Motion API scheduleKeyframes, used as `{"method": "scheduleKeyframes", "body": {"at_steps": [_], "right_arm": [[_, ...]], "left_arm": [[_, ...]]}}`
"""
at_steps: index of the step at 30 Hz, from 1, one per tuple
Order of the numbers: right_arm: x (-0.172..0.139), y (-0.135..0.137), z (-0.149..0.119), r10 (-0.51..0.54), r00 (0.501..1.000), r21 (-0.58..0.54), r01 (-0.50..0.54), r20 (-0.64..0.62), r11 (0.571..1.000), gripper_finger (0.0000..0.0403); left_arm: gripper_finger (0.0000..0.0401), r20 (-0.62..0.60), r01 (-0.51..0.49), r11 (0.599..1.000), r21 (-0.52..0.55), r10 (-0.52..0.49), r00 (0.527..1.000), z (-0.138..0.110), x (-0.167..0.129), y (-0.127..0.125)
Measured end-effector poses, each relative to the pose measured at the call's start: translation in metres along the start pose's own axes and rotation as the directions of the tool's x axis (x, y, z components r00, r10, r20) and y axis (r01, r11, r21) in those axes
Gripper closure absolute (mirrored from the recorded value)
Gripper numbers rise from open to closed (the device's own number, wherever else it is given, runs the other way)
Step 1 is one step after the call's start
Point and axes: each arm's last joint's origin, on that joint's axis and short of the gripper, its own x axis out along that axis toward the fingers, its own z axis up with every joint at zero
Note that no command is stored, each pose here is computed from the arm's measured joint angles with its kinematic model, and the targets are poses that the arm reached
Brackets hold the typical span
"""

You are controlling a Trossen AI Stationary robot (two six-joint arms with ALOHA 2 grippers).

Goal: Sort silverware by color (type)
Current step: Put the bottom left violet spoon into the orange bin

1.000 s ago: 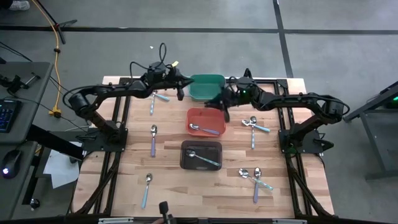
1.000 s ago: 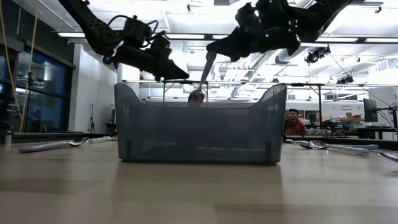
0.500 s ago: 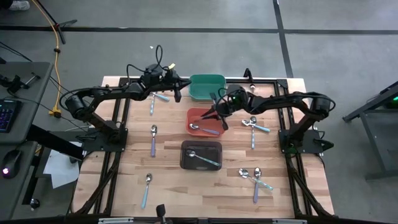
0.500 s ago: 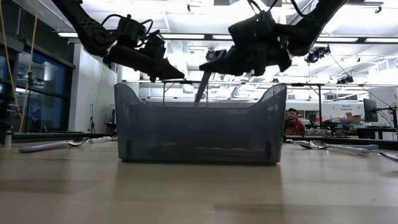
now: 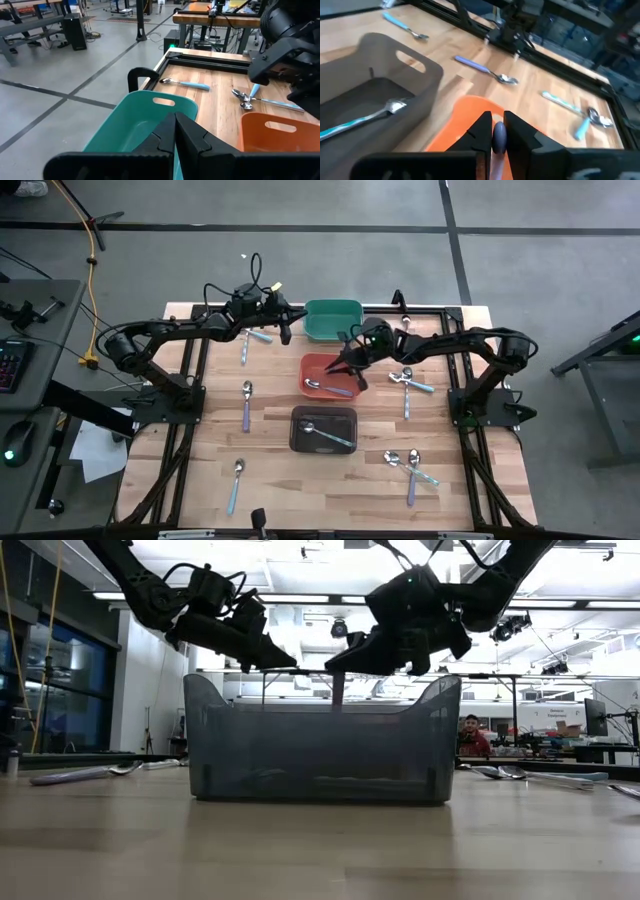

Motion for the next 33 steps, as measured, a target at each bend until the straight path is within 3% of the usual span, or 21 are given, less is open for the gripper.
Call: {"method": "scheduleKeyframes", "body": {"at_steps": [15, 26, 33], "right_arm": [[0.001, 0.002, -0.003, -0.021, 0.998, 0.118, 0.028, -0.057, 0.993, 0.0273], [-0.014, 0.006, 0.006, -0.005, 0.992, 0.159, 0.025, -0.123, 0.987, 0.0268], [-0.028, 0.01, 0.01, 0.026, 0.981, 0.305, 0.034, -0.191, 0.952, 0.0268]], "left_arm": [[0.0401, -0.004, 0.0, 1.0, -0.001, 0.0, 1.0, -0.001, 0.0, 0.0], [0.0401, -0.031, 0.003, 1.0, 0.018, -0.002, 1.0, -0.003, 0.0, 0.0], [0.0401, -0.03, 0.003, 1.0, 0.022, -0.002, 1.0, -0.003, 0.0, 0.0]]}}
